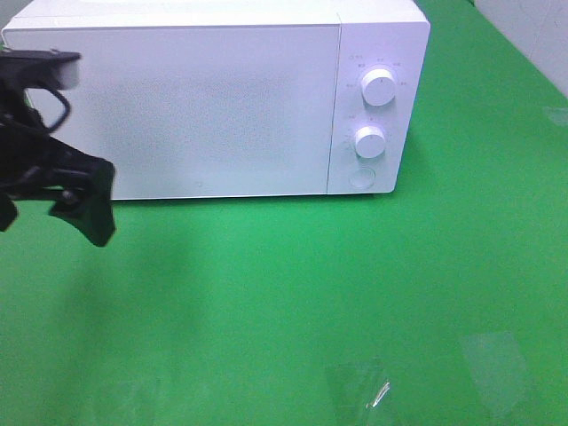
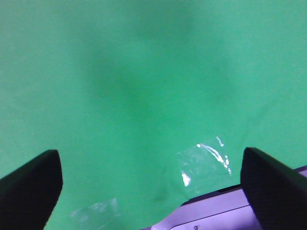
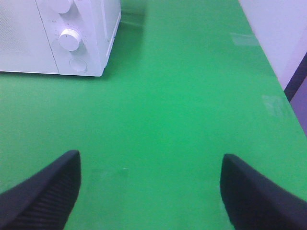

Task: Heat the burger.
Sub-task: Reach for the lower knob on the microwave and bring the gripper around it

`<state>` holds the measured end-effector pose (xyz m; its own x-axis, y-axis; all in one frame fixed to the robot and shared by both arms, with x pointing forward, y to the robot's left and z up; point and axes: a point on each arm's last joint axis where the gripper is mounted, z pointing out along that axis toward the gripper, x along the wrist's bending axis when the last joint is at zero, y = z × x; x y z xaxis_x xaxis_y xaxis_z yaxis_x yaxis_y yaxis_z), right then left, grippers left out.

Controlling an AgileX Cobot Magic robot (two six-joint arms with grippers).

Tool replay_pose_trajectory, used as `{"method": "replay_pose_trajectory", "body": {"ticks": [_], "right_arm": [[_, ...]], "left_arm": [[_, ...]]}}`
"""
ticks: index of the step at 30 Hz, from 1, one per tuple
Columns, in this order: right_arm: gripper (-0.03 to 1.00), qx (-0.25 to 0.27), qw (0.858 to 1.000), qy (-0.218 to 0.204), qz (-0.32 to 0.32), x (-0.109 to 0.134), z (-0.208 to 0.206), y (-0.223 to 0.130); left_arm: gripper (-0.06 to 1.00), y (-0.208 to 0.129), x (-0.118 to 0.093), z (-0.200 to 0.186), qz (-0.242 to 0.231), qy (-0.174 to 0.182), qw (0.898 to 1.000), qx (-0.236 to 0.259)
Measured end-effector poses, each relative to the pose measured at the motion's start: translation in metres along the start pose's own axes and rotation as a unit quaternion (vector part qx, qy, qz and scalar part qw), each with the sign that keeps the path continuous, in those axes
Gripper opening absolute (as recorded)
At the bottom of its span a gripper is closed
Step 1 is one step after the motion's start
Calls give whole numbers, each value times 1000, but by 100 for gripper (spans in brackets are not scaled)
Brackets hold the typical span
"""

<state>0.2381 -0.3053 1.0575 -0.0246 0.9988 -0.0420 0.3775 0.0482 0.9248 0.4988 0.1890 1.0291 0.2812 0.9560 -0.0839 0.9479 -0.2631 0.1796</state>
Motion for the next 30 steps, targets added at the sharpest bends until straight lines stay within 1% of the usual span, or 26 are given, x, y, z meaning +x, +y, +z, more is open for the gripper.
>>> {"method": "replay_pose_trajectory", "body": {"ticks": [1, 2, 3, 4, 5, 6, 7, 9, 10, 11, 12, 13, 14, 15, 16, 17, 20, 22, 23, 24, 25, 26, 29, 30], "right_arm": [[76, 0, 1000, 0, 0, 0, 0, 0], [76, 0, 1000, 0, 0, 0, 0, 0], [76, 0, 1000, 0, 0, 0, 0, 0], [76, 0, 1000, 0, 0, 0, 0, 0], [76, 0, 1000, 0, 0, 0, 0, 0], [76, 0, 1000, 0, 0, 0, 0, 0], [76, 0, 1000, 0, 0, 0, 0, 0], [76, 0, 1000, 0, 0, 0, 0, 0], [76, 0, 1000, 0, 0, 0, 0, 0], [76, 0, 1000, 0, 0, 0, 0, 0], [76, 0, 1000, 0, 0, 0, 0, 0], [76, 0, 1000, 0, 0, 0, 0, 0], [76, 0, 1000, 0, 0, 0, 0, 0], [76, 0, 1000, 0, 0, 0, 0, 0], [76, 0, 1000, 0, 0, 0, 0, 0], [76, 0, 1000, 0, 0, 0, 0, 0], [76, 0, 1000, 0, 0, 0, 0, 0], [76, 0, 1000, 0, 0, 0, 0, 0], [76, 0, 1000, 0, 0, 0, 0, 0], [76, 0, 1000, 0, 0, 0, 0, 0], [76, 0, 1000, 0, 0, 0, 0, 0], [76, 0, 1000, 0, 0, 0, 0, 0], [76, 0, 1000, 0, 0, 0, 0, 0], [76, 0, 1000, 0, 0, 0, 0, 0]], "left_arm": [[94, -4, 19, -12, -26, 6, 1000, -6], [94, -4, 19, -12, -26, 6, 1000, -6], [94, -10, 35, -26, -46, 11, 999, -16], [94, -13, 43, -33, -58, 14, 998, -22], [94, -13, 43, -33, -58, 14, 998, -22], [94, -21, 57, -45, -77, 20, 996, -33], [94, -21, 57, -45, -77, 20, 996, -33], [94, -42, 84, -65, -131, 35, 989, -56], [94, -42, 84, -65, -131, 35, 989, -56], [94, -56, 93, -68, -157, 42, 985, -61], [94, -56, 93, -68, -157, 42, 985, -61], [94, -72, 97, -70, -176, 49, 981, -66], [94, -72, 97, -70, -176, 49, 981, -66], [94, -86, 96, -71, -184, 52, 979, -71], [94, -86, 96, -71, -184, 52, 979, -71], [94, -99, 92, -71, -185, 54, 978, -76], [94, -106, 89, -71, -185, 55, 978, -79], [94, -133, 80, -69, -183, 57, 977, -95], [94, -133, 80, -69, -183, 57, 977, -95], [94, -146, 75, -67, -181, 60, 976, -104], [94, -146, 75, -67, -181, 60, 976, -104], [94, -157, 71, -66, -180, 62, 975, -117], [94, -167, 69, -62, -179, 65, 973, -130], [94, -179, 65, -59, -177, 68, 970, -150]]}}
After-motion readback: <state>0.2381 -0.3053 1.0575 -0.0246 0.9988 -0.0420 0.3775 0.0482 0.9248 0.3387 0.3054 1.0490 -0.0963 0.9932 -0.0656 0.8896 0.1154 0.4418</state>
